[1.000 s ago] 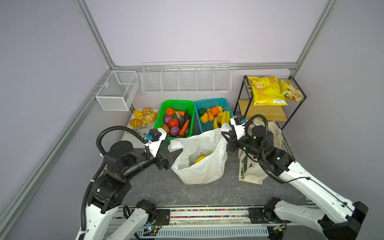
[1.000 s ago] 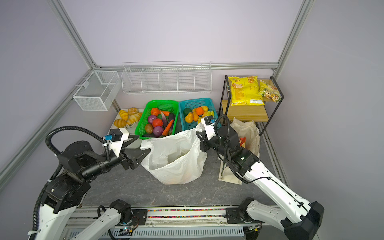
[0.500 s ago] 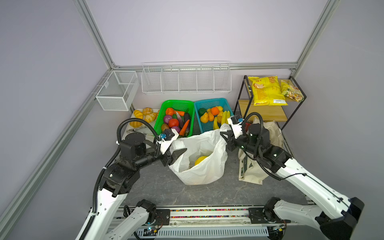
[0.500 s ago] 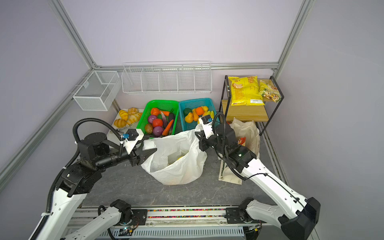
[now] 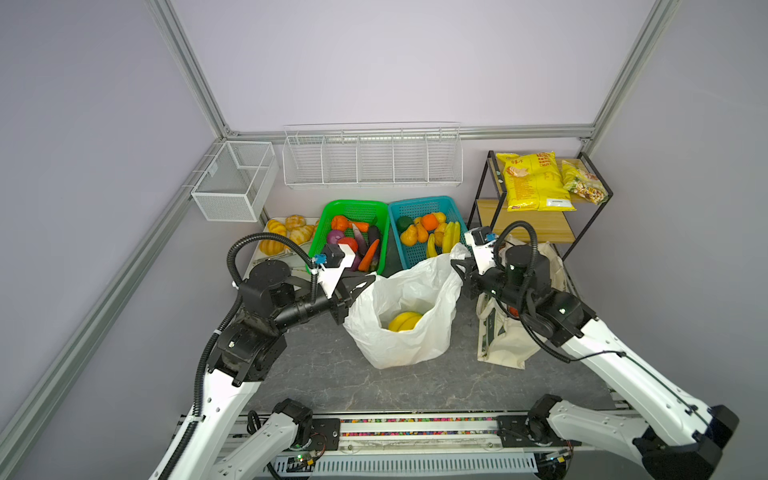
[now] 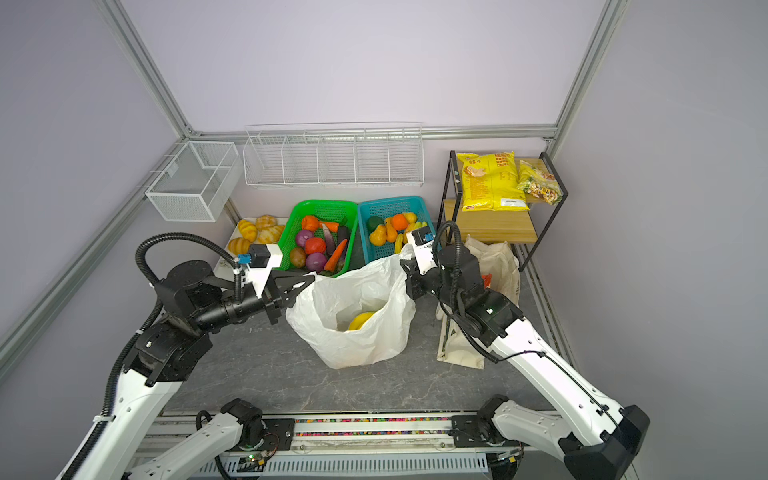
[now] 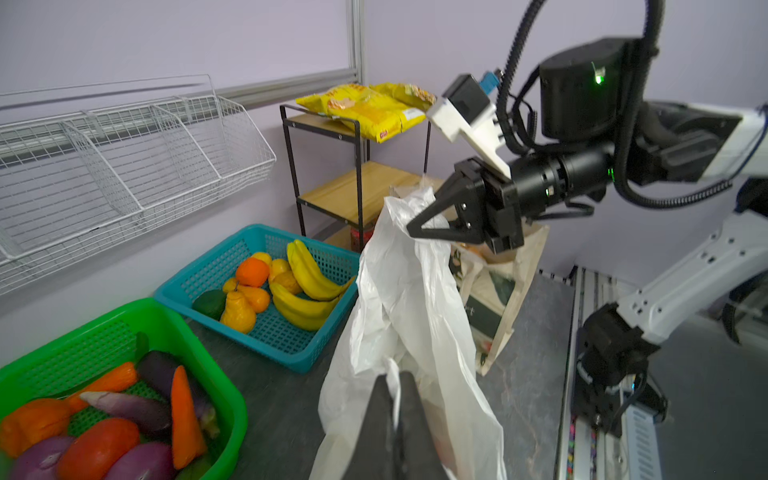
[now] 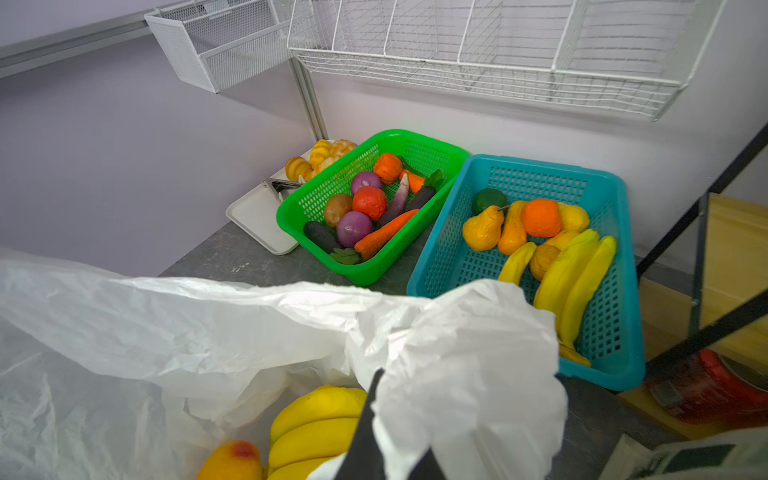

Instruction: Place the mixed food into the grocery bags and tie them

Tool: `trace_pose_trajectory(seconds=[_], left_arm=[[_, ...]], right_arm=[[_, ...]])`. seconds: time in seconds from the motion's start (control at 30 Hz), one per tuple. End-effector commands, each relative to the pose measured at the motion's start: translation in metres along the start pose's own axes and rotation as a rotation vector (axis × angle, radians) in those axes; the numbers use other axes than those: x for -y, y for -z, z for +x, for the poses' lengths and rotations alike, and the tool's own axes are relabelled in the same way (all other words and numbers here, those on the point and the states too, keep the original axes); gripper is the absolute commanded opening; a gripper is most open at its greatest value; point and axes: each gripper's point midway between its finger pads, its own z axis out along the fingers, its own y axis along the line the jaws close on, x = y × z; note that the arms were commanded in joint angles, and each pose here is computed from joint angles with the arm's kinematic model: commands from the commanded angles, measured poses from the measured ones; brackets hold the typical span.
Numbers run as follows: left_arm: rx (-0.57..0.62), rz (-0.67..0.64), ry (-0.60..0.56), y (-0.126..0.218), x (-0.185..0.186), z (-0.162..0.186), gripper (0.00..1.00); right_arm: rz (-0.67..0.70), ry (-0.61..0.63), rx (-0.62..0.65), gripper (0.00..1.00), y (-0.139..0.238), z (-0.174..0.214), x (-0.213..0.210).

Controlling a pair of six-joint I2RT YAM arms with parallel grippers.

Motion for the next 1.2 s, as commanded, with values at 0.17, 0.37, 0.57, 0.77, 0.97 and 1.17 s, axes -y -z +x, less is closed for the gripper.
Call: trace_pose_trajectory(seconds=[0.17, 0.37, 0.57, 0.77, 0.97, 1.17], left_arm=[[0.14, -0.108, 0.385, -0.027, -0.042, -0.014, 0.0], [0.163, -0.11, 0.508, -0.029, -0.046, -0.009, 0.0], [0.158, -0.134, 0.526, -0.024, -0.048, -0.005, 0.0], [0.143, -0.148, 0.542, -0.021, -0.047, -0.005, 0.0], [0.158, -0.144, 0.581, -0.018, -0.045, -0.009, 0.0], [0.171, -0.128, 0.615, -0.017, -0.043, -0.011, 0.0]], right_arm=[[0.154, 0.082, -0.019, 0.2, 0.004, -0.012, 0.029], [0.172, 0.163, 0.066, 0.79, 0.027, -0.057, 0.02], [-0.054, 0.339, 0.14, 0.96, 0.018, -0.076, -0.058], [-0.48, 0.333, 0.22, 0.88, 0.004, -0.054, -0.148], [-0.596, 0.267, 0.329, 0.88, -0.02, -0.036, -0.189], [-0.405, 0.226, 0.392, 0.88, -0.062, -0.027, -0.186]])
